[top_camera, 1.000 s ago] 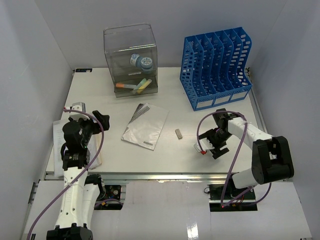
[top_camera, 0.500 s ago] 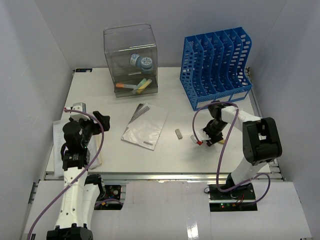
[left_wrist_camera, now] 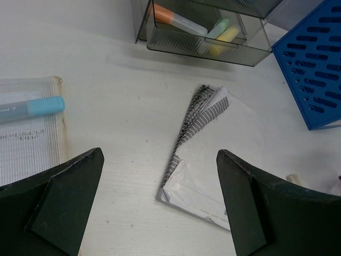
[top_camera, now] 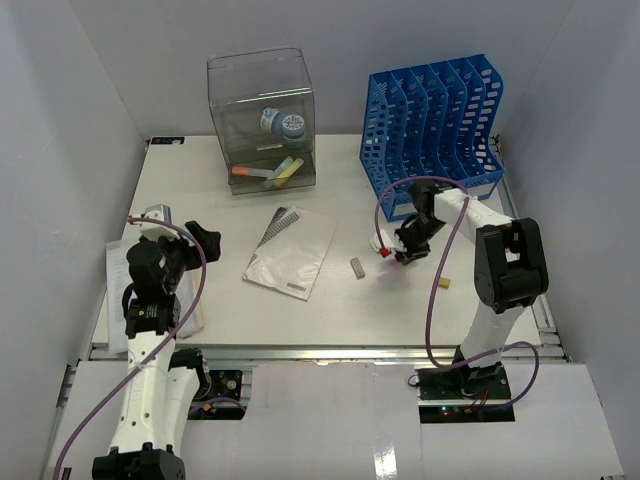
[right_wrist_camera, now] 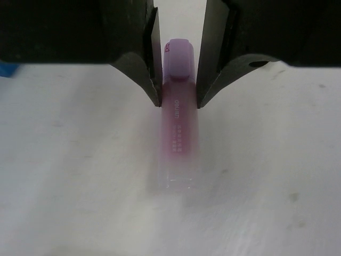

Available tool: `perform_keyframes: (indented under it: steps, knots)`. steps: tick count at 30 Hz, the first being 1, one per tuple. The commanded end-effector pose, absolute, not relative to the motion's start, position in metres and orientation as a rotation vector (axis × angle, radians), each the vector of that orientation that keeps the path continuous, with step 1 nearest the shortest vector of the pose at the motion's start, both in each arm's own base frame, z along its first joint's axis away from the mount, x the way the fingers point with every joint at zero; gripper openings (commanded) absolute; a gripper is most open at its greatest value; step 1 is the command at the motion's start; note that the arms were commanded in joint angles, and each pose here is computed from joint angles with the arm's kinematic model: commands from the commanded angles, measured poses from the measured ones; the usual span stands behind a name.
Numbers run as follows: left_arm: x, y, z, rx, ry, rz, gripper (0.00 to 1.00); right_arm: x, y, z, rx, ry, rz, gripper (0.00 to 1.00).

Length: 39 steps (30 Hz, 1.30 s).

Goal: Organize the desk

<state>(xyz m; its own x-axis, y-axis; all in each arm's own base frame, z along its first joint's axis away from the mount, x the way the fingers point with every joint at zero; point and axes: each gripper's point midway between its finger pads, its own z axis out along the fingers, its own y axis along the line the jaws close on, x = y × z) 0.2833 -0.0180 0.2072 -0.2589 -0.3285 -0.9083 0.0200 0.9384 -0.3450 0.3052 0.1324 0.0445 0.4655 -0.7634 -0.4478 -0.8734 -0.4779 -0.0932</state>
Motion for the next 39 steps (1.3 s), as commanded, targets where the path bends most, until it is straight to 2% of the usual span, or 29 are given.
perform_keyframes:
  steps: [1,5,9,14,21,30,34,36,37,38,39]
  knots:
    - [0.287,-0.018,0.216,-0.25,1.805,-0.35,0.98,0.322,0.203,0.085,-2.186,1.636,0.623,0.1]
    - [0.289,-0.016,0.214,-0.258,1.809,-0.341,0.98,0.33,0.26,0.106,-2.173,1.711,0.523,0.08]
    - [0.288,-0.016,0.214,-0.263,1.814,-0.335,0.98,0.365,0.32,0.128,-2.115,1.639,0.287,0.08]
    - [0.288,-0.014,0.213,-0.27,1.814,-0.324,0.98,0.443,0.379,0.176,-1.886,1.457,-0.049,0.08]
    - [0.29,-0.014,0.21,-0.275,1.827,-0.33,0.98,0.509,0.412,0.237,-1.483,1.29,-0.275,0.08]
    - [0.29,-0.016,0.21,-0.268,1.832,-0.34,0.98,0.546,0.436,0.232,-1.371,1.177,-0.386,0.09]
    - [0.29,-0.016,0.208,-0.269,1.836,-0.341,0.98,0.546,0.445,0.215,-1.397,1.148,-0.395,0.22]
    - [0.29,-0.017,0.208,-0.269,1.839,-0.346,0.98,0.546,0.447,0.205,-1.407,1.152,-0.395,0.36]
    - [0.29,-0.016,0.207,-0.271,1.842,-0.345,0.98,0.546,0.447,0.202,-1.411,1.152,-0.398,0.48]
    - [0.29,-0.016,0.207,-0.272,1.843,-0.343,0.98,0.546,0.448,0.202,-1.409,1.147,-0.403,0.65]
    - [0.29,-0.015,0.206,-0.277,1.846,-0.339,0.98,0.546,0.447,0.201,-1.416,1.145,-0.409,0.74]
